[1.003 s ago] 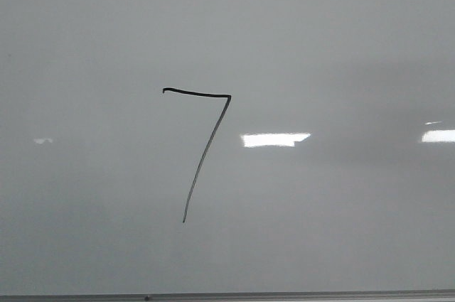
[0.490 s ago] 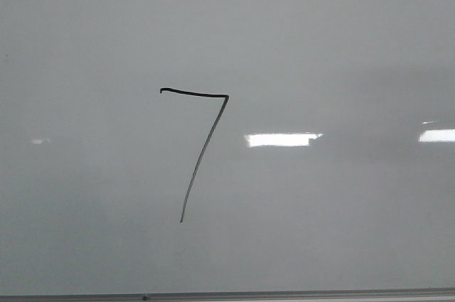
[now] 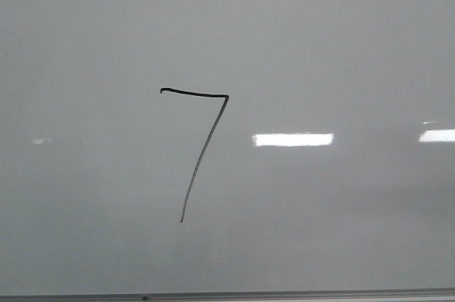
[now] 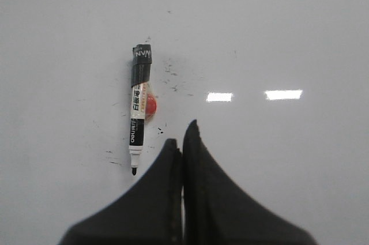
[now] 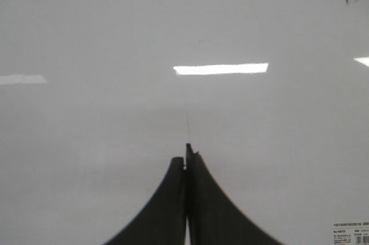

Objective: Write number 7 on whiteboard

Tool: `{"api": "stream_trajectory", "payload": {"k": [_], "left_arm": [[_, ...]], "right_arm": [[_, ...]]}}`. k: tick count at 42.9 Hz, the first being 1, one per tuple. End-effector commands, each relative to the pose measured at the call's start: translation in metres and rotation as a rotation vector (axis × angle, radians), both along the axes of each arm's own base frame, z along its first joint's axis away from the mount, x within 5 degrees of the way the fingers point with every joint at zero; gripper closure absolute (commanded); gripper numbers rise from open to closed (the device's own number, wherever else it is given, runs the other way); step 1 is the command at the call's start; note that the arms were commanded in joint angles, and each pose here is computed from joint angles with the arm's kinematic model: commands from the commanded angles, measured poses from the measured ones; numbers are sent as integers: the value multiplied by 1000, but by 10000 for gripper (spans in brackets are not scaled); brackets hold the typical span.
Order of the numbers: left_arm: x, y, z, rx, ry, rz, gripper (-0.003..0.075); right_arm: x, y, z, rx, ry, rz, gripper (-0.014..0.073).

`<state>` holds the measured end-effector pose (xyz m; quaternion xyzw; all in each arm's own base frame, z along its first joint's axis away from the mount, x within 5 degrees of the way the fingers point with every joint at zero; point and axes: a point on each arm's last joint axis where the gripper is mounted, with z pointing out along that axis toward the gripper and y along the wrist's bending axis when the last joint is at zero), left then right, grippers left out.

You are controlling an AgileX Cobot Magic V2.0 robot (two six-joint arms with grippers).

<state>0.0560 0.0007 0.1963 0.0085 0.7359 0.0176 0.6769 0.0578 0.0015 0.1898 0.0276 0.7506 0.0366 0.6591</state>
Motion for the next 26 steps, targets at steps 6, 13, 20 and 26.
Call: {"api": "stream_trajectory", "payload": {"k": [6, 13, 20, 26], "left_arm": [[-1, 0, 8, -7, -102, 2, 741], [-1, 0, 8, -7, -102, 2, 741], [-1, 0, 8, -7, -102, 2, 741], [-1, 0, 8, -7, -102, 2, 741]], "right_arm": [[-3, -1, 2, -11, -60, -10, 664], [-3, -1, 1, -11, -47, -10, 664], [-3, -1, 1, -11, -46, -10, 664], [-3, -1, 1, -11, -46, -10, 664]]}}
